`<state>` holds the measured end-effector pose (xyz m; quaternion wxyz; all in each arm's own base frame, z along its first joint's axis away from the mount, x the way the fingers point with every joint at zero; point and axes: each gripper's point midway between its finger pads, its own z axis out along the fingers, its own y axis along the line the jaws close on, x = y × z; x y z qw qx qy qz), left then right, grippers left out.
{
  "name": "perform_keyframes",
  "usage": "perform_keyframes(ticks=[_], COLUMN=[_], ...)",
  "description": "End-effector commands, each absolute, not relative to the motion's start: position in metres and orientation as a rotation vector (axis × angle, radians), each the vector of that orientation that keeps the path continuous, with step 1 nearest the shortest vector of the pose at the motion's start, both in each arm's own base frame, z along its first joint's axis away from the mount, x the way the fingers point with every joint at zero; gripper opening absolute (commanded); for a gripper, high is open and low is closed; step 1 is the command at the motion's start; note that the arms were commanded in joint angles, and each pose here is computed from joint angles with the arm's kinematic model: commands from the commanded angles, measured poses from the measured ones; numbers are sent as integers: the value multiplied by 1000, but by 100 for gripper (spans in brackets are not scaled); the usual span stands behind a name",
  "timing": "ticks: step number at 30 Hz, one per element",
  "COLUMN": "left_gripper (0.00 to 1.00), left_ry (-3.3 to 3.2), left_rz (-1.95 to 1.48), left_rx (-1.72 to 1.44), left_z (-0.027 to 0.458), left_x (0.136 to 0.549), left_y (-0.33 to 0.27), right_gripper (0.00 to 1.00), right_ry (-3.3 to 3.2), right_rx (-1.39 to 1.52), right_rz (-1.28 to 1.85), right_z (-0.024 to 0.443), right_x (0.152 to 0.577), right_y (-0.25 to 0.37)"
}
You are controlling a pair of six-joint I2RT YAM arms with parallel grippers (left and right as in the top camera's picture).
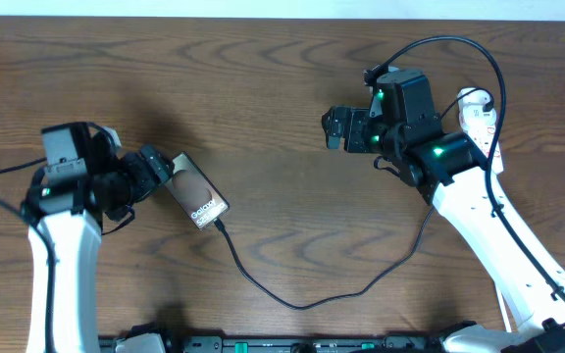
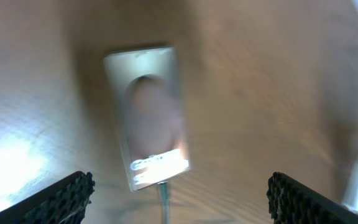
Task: Plug charger to phone and switch on socket
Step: 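Move the right gripper over the power strip's switch beside the charger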
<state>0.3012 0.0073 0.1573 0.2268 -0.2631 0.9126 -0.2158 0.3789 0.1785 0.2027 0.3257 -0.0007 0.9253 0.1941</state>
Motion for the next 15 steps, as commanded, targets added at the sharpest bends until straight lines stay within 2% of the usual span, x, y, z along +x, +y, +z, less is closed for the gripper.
perform_keyframes(ticks=[1,7,15], left_gripper=[92,92,92], left_ry=[2417,2342,2317], left_rz=[-697,-653,-674], left_rx=[-459,-329,-99], left_z=[193,215,225], left_x=[304,302,308], left_y=[-12,-15,-53], right_gripper=[99,99,99], right_ry=[2405,2332,2294], right_rx=[-36,1,180], right_rz=[554,675,593], right_z=[213,254,313], right_x=[376,375,378], right_y=[183,163,49])
